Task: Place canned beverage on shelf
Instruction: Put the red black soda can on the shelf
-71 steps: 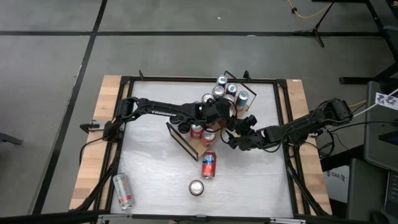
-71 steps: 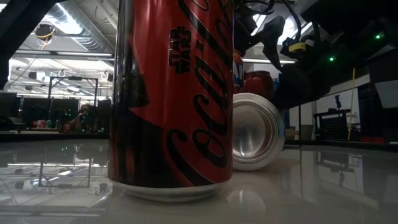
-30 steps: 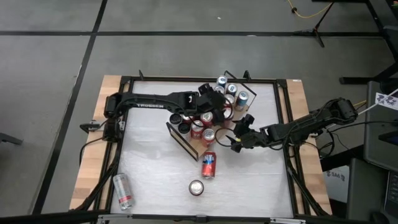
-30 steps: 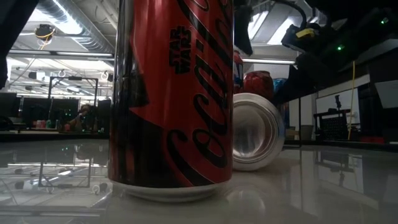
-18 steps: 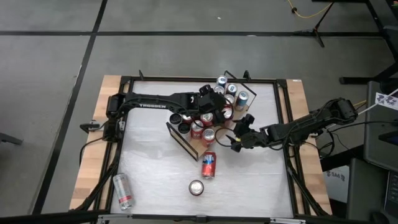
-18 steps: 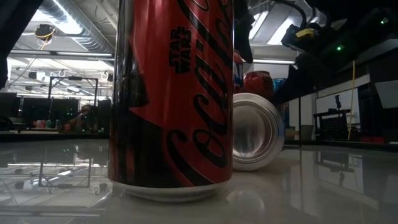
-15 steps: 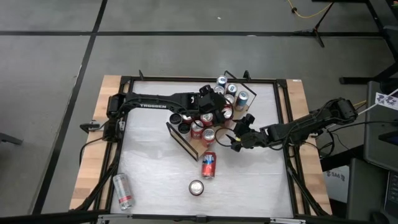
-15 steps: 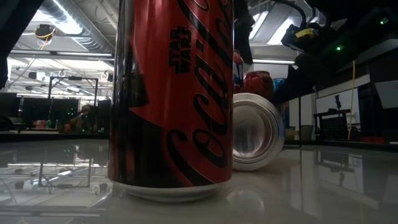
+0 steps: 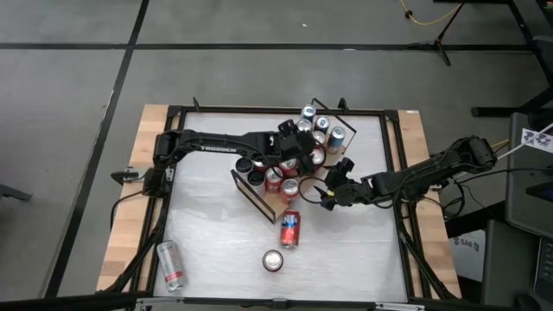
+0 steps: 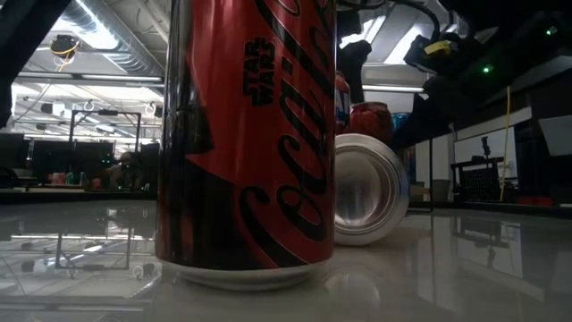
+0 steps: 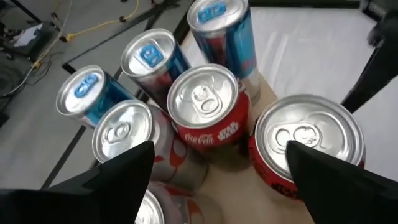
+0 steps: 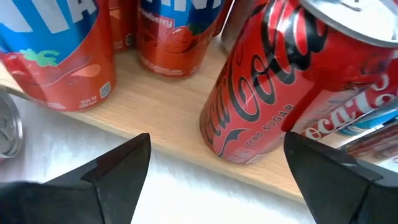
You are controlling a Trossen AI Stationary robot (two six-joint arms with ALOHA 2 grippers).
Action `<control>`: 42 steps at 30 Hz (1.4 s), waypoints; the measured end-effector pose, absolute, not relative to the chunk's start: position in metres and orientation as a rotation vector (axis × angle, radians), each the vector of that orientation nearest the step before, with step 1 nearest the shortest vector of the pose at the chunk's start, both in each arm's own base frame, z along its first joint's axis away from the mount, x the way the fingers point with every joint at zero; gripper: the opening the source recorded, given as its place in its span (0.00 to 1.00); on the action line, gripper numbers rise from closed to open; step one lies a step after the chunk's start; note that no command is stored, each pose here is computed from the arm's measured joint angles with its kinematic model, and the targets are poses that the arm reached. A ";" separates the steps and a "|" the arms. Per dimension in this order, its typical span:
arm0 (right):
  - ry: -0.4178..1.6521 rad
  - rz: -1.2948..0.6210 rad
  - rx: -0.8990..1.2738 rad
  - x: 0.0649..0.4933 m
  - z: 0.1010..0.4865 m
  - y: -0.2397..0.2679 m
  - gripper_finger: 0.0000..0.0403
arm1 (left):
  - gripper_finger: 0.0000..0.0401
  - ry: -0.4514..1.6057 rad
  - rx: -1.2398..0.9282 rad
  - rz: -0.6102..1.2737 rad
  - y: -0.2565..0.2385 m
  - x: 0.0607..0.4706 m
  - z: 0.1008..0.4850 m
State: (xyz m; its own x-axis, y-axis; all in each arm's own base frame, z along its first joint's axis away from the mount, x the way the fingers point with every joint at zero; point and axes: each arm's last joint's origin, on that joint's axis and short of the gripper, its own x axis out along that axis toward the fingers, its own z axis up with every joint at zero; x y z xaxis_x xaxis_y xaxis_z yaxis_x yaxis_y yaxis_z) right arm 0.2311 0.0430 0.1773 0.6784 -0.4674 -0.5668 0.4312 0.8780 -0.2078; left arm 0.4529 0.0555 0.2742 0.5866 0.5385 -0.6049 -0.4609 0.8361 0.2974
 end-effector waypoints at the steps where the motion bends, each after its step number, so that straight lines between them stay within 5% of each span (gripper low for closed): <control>1: 0.651 -0.509 -0.061 0.231 0.177 0.043 0.89 | 0.90 0.746 0.114 0.586 0.055 0.453 0.274; 20: 0.592 -0.586 -0.130 0.233 0.182 0.041 0.89 | 0.90 0.781 0.181 0.613 0.033 0.451 0.272; 33: 0.654 -0.335 0.009 0.230 0.186 0.047 0.89 | 0.90 0.776 0.188 0.632 0.034 0.451 0.272; 42: 0.597 -0.447 -0.025 0.231 0.188 0.044 0.89 | 0.87 0.781 0.181 0.606 0.031 0.451 0.272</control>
